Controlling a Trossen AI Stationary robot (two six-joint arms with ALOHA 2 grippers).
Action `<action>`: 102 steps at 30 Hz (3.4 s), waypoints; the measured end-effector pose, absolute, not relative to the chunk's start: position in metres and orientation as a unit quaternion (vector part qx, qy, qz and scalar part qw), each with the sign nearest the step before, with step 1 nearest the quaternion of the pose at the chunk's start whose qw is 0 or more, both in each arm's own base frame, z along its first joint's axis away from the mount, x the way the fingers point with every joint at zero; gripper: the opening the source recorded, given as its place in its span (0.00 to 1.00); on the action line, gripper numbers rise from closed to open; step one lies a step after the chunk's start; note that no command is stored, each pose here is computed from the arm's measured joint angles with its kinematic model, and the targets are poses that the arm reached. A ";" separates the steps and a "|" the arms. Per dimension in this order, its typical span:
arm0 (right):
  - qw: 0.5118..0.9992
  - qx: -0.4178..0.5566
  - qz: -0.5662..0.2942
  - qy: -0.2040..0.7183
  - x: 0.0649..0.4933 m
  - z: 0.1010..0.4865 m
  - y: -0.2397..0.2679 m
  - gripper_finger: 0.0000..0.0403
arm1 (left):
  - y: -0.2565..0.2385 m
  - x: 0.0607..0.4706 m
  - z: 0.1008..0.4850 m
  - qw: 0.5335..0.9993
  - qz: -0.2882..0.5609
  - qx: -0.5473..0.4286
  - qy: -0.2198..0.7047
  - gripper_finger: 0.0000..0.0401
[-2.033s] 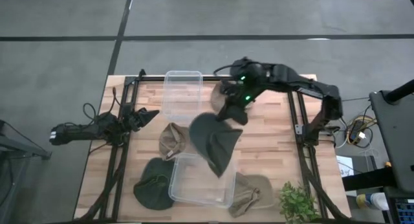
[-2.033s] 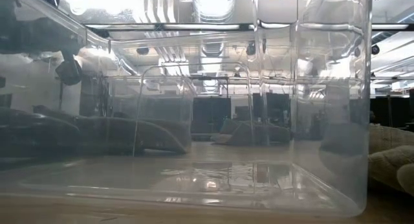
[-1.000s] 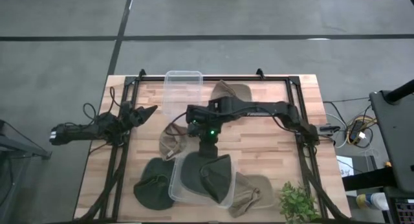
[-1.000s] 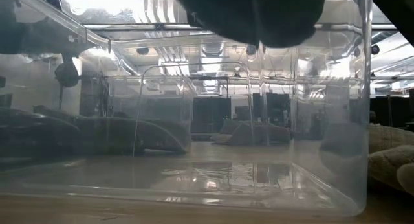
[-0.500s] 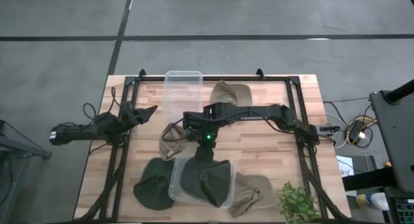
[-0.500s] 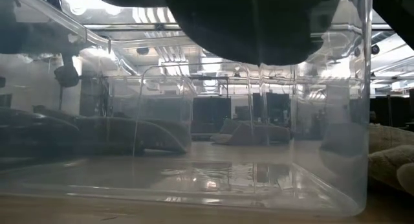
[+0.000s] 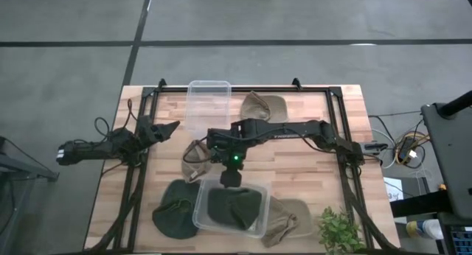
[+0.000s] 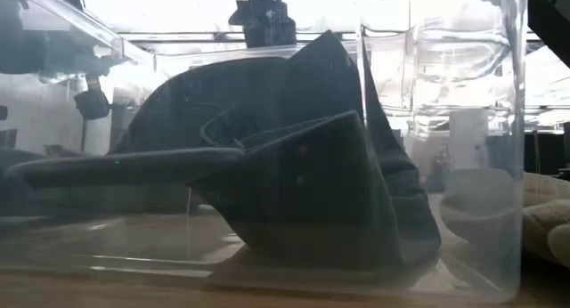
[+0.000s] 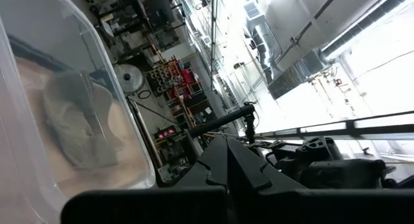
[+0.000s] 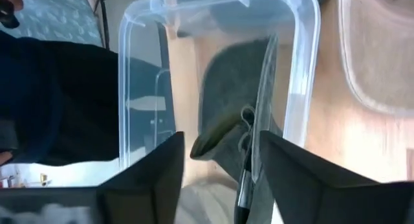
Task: Pick & Place hat
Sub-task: Put the blue cap into the bottom transparent bin
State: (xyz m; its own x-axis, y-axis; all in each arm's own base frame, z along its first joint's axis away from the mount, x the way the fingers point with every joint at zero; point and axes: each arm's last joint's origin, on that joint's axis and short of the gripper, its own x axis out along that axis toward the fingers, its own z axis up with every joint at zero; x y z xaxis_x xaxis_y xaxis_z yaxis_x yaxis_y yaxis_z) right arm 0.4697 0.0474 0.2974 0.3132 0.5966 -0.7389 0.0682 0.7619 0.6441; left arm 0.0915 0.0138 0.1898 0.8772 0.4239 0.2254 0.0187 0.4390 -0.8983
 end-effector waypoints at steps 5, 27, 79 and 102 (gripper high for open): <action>0.761 0.296 0.178 0.549 0.467 0.307 0.046 0.62 | 0.011 0.092 0.190 0.808 0.077 -0.550 -0.197 0.00; 0.804 0.289 0.191 0.484 0.446 0.358 0.035 0.63 | 0.000 0.088 0.217 0.806 -0.017 -0.591 0.029 0.38; 0.811 0.287 0.193 0.471 0.448 0.360 0.033 0.58 | -0.012 0.136 0.156 0.620 0.069 -0.508 0.594 0.38; 0.813 0.286 0.191 0.469 0.448 0.360 0.030 0.58 | -0.016 0.138 0.137 0.587 0.036 -0.559 0.584 0.03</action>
